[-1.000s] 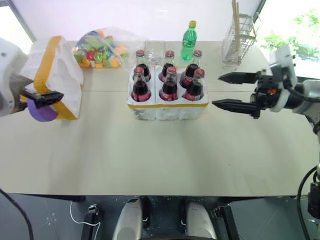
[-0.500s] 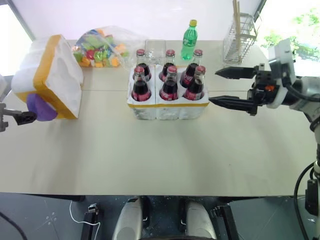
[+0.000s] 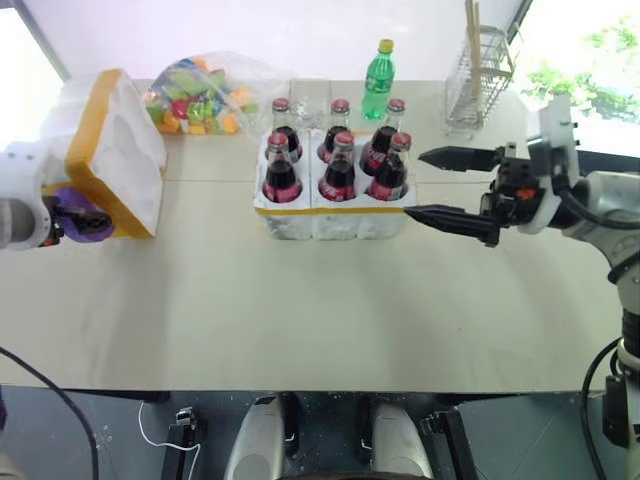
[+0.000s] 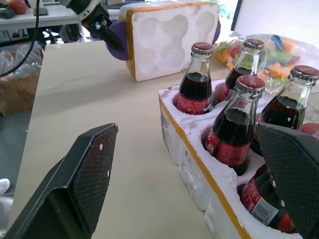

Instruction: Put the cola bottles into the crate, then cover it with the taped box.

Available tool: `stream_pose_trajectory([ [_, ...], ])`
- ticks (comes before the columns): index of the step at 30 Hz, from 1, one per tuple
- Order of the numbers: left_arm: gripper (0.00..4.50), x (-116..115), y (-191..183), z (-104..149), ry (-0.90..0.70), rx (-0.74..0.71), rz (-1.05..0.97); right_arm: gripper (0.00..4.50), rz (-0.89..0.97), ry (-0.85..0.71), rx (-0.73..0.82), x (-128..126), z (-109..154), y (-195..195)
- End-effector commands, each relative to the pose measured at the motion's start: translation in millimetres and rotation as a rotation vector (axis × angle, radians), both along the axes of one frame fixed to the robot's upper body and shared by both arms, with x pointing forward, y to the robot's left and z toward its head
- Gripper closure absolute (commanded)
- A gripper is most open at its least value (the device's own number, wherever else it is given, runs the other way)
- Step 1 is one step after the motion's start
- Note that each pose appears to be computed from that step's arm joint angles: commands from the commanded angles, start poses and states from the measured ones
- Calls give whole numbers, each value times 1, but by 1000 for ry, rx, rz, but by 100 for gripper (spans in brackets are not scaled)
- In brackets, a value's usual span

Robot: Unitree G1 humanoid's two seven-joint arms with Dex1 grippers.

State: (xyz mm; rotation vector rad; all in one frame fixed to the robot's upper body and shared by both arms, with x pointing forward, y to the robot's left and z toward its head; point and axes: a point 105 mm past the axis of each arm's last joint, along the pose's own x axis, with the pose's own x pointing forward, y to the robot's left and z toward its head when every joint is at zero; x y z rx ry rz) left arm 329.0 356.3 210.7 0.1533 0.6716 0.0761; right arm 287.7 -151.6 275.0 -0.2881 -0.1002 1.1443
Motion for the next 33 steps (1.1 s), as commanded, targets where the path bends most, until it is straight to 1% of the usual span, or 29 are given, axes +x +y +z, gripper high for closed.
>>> stream_pose_trajectory([
  [1, 0, 10, 4, 10, -35, 30, 7, 2, 12, -65, 8, -10, 13, 0],
  [6, 0, 23, 3, 8, -28, 28, -6, 2, 18, -74, 32, -13, 22, 0],
  [7, 25, 24, 2, 7, -20, 32, -18, 0, 18, -74, 36, -13, 23, 0],
  [9, 87, 24, 2, 4, -8, 34, -31, 0, 20, -72, 39, -15, 24, 1],
  [13, 288, 24, 2, 2, 4, 41, -38, 0, 8, -82, 33, -15, 21, 2],
  [14, 348, 24, 2, 1, 9, 48, -38, 0, 6, -82, 32, -15, 20, 3],
  [15, 391, 23, 3, 1, 11, 58, -38, 0, 6, -81, 32, -15, 19, 3],
  [16, 413, 23, 5, 1, 11, 71, -34, 0, 5, -80, 32, -15, 18, 4],
  [22, 413, 25, 11, 6, -8, 84, -19, 0, 13, -68, 50, -14, 17, 7],
  [24, 413, 26, 13, 9, -16, 114, -21, 0, 18, -33, 52, -14, 15, 5],
  [26, 413, 27, 15, 11, -26, 135, -24, 0, 15, -31, 42, -14, 15, 4],
  [28, 413, 32, 14, 22, -75, 216, -68, 0, -14, -58, 20, -10, 15, 0],
  [31, 413, 38, 9, 47, -200, 417, -166, 0, -32, -52, 15, -6, 16, -5],
  [33, 413, 40, 4, 61, -276, 493, -202, 0, -39, -48, 7, -5, 16, -8],
])
